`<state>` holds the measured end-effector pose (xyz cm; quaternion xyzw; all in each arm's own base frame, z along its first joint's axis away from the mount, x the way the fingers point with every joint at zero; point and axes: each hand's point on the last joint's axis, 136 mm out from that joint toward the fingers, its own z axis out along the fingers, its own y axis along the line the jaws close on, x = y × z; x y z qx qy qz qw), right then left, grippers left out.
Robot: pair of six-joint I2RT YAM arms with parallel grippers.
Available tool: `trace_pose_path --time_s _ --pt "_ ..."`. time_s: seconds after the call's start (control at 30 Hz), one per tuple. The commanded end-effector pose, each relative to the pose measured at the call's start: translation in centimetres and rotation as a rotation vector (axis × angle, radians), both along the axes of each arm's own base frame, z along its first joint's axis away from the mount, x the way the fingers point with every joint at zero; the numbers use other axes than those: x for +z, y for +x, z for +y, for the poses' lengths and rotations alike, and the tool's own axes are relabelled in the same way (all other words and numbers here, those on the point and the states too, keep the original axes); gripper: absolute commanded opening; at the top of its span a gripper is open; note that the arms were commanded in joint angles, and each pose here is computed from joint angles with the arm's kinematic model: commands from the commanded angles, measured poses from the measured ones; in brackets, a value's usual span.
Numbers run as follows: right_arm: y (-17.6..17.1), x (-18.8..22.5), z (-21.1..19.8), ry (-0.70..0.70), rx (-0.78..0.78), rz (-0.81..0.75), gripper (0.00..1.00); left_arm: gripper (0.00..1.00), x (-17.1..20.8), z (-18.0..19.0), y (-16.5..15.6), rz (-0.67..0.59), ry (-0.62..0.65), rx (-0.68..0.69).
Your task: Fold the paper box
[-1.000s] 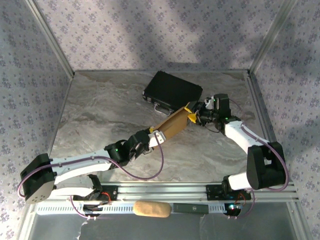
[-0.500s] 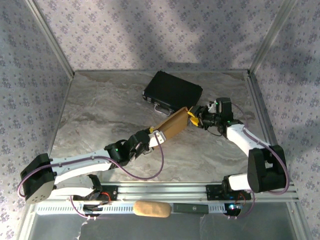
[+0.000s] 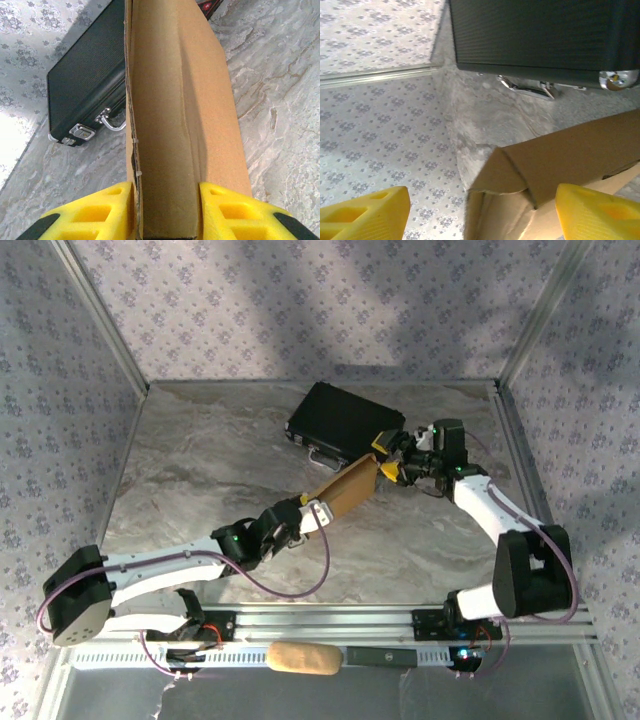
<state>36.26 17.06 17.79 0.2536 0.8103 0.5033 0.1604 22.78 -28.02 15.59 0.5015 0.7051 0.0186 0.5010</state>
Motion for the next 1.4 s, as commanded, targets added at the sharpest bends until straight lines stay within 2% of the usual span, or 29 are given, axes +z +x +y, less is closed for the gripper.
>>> trace_pose_path --time_s 0.0,0.2,0.3,1.07,1.2,1.37 --pt "-0.4 -0.4 0.9 0.012 0.040 0.054 0.78 0.32 -1.9 0.5 -0.6 0.049 0.087 -0.017" --pt "-1.0 -2.5 0.6 -0.018 0.045 0.112 0.72 0.33 -1.9 0.3 -0.6 0.045 0.088 -0.017" --pt "-1.1 -3.3 0.4 -0.020 0.036 0.126 0.62 0.32 -1.8 0.3 -0.5 0.045 0.089 -0.018" --pt "-3.4 -7.5 -0.8 -0.060 0.015 0.210 0.36 0.33 -1.9 0.4 -0.7 0.044 0.094 -0.018" --pt "-3.5 -7.9 -1.0 -0.077 0.011 0.225 0.31 0.38 -1.7 0.3 -0.8 0.038 0.090 -0.017" --pt "-3.4 -8.0 -1.1 -0.085 0.008 0.234 0.29 0.48 -0.1 -0.2 -1.3 0.052 0.008 -0.019"
